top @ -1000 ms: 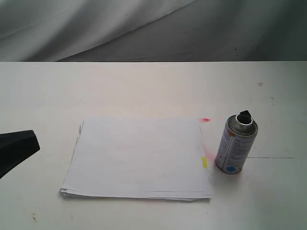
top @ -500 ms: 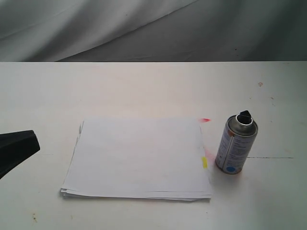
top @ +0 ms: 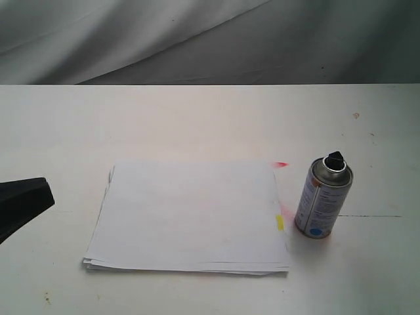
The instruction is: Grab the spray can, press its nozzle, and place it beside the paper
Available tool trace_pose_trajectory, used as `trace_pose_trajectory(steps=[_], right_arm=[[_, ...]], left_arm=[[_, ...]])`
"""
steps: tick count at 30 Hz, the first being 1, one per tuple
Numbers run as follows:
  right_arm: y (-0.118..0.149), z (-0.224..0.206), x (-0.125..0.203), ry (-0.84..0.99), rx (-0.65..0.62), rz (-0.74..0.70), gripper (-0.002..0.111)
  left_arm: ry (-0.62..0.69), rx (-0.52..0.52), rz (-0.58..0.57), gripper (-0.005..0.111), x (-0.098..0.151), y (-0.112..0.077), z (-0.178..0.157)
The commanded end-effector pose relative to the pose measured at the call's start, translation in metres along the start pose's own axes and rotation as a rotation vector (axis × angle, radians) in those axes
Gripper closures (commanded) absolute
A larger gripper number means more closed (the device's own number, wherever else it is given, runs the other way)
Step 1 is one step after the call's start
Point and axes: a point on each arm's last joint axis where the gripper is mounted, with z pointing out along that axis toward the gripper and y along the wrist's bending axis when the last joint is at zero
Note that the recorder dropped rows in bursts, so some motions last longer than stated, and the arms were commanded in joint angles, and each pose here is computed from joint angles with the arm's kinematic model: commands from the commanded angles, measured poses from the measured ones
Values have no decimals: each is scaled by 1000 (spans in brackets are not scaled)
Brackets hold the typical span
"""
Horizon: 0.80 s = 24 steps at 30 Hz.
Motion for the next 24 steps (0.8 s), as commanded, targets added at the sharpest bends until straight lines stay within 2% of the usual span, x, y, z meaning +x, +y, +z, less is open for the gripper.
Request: trace_pose_trajectory(steps=[1, 6, 24], right_arm=[[0, 1, 9, 4, 11, 66, 108], [1, 1, 15, 68, 4, 97, 108], [1, 1, 14, 65, 5, 97, 108]], left_arm=[[-15, 1, -5, 107, 0, -1, 0], [-15, 1, -5, 107, 0, -1, 0], [4, 32, 9, 107, 2, -4, 1]])
